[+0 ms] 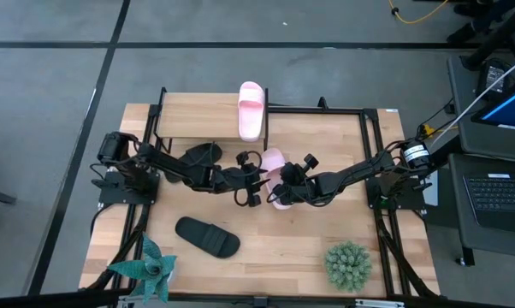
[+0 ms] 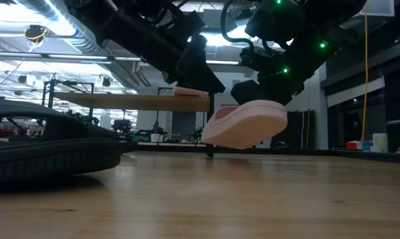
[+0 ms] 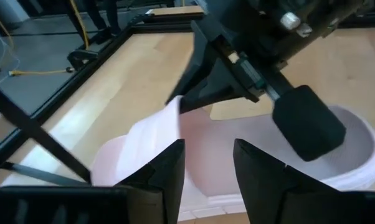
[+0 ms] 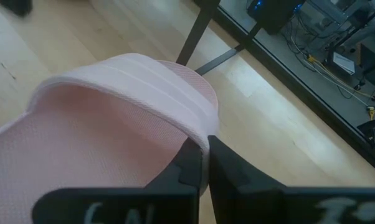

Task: Pick and place slides into the shelf
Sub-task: Put the pink slide on the shelf

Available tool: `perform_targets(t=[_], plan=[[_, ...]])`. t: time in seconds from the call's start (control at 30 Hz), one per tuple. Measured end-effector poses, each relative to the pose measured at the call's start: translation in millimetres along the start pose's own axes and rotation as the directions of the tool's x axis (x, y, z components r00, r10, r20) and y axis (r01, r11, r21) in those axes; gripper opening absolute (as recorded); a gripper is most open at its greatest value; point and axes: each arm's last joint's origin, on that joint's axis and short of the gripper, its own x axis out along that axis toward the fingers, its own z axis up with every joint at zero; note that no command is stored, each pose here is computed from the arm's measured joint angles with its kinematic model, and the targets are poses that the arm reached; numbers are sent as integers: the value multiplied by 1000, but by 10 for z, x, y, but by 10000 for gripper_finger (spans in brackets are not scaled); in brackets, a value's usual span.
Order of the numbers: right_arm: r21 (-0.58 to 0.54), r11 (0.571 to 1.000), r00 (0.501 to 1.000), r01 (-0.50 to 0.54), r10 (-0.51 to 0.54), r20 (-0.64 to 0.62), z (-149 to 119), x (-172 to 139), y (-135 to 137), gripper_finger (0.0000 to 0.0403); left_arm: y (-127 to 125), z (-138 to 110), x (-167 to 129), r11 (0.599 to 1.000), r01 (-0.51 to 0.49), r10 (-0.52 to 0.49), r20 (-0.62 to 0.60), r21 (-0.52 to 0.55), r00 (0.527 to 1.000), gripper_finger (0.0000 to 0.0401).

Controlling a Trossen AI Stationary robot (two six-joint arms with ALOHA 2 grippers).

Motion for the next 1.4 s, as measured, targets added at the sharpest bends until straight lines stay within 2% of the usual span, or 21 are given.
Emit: perform_targets(t=[0.23, 0.47, 0.7, 1.4], plan=[[-3, 1000, 1000, 0, 0, 0, 0, 1, -1, 14, -33, -95, 133, 1000, -6, 7, -43, 22, 999, 128], [-9, 1000, 1000, 2, -2, -3, -4, 1, -3, 14, -46, 29, 205, 998, -21, 22, -13, 60, 1000, 128], [-22, 1000, 1000, 2, -2, -2, -3, 1, -2, 14, -21, -11, 206, 993, -75, 81, -52, 95, 995, 128], [-11, 1000, 1000, -1, 1, -1, 0, 1, 0, 14, 89, -96, 237, 991, -119, 127, -137, 67, 982, 128]])
